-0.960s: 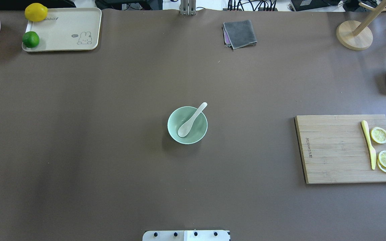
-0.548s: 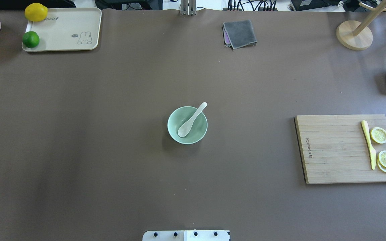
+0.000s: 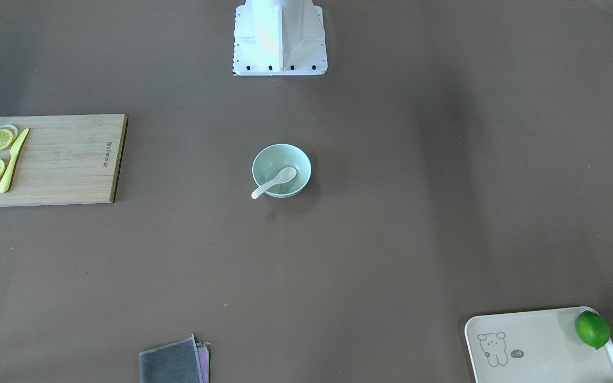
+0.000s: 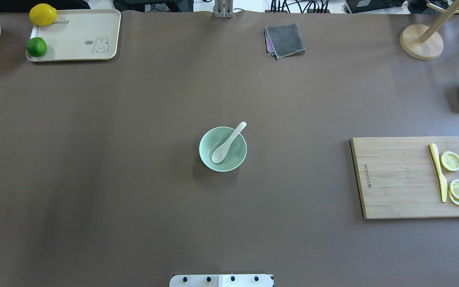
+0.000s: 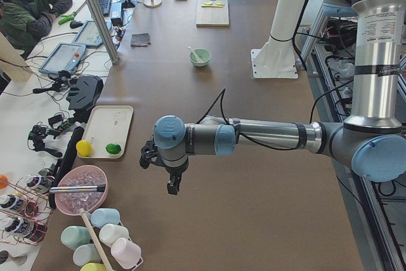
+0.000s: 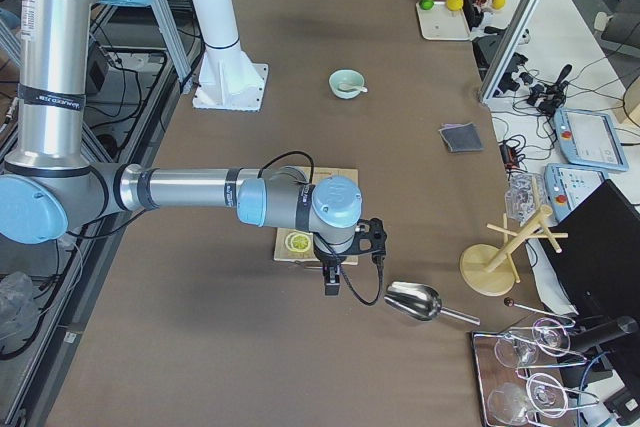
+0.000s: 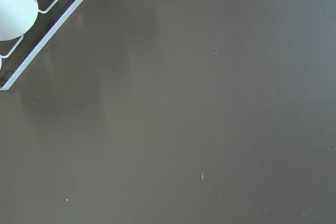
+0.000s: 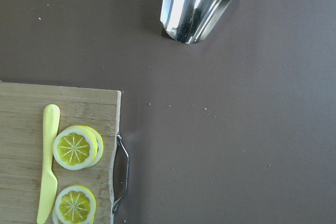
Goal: Place spoon in bowl
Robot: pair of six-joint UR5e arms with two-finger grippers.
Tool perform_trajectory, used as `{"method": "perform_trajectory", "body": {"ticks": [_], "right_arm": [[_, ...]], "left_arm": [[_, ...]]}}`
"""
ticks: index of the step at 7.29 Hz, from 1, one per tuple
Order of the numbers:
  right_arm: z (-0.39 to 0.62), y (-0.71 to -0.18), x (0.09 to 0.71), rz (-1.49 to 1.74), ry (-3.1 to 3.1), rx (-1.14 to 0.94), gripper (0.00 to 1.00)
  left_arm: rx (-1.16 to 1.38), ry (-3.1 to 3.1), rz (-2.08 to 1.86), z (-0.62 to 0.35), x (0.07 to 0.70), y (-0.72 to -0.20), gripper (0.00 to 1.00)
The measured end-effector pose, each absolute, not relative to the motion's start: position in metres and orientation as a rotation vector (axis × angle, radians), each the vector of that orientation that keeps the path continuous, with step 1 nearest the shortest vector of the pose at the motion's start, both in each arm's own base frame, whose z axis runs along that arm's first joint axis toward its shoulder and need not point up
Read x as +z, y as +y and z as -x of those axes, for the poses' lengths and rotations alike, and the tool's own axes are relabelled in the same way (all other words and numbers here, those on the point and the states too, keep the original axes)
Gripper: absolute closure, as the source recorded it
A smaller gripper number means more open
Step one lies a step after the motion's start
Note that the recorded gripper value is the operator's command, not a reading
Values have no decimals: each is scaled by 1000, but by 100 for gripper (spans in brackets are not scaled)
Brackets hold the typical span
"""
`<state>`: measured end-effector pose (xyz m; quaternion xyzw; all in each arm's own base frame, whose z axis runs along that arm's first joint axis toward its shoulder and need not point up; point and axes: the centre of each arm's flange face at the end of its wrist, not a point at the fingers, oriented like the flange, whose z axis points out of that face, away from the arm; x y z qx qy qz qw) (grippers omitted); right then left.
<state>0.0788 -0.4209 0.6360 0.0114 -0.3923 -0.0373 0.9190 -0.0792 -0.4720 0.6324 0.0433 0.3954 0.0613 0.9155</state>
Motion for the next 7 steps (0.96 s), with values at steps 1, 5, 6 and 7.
{"method": "perform_trajectory", "body": {"ticks": [1, 5, 6, 7], "right_arm": [[-78, -421, 636, -26, -806, -80, 0], [-76, -422, 635, -32, -806, -89, 0], [-74, -422, 635, -32, -806, -94, 0], [-73, -422, 635, -31, -806, -97, 0]], "left_arm": [[126, 814, -89, 79, 632, -472, 2], [128, 814, -90, 78, 632, -472, 2], [128, 814, -90, 78, 631, -472, 2], [129, 814, -91, 78, 631, -472, 2]]}}
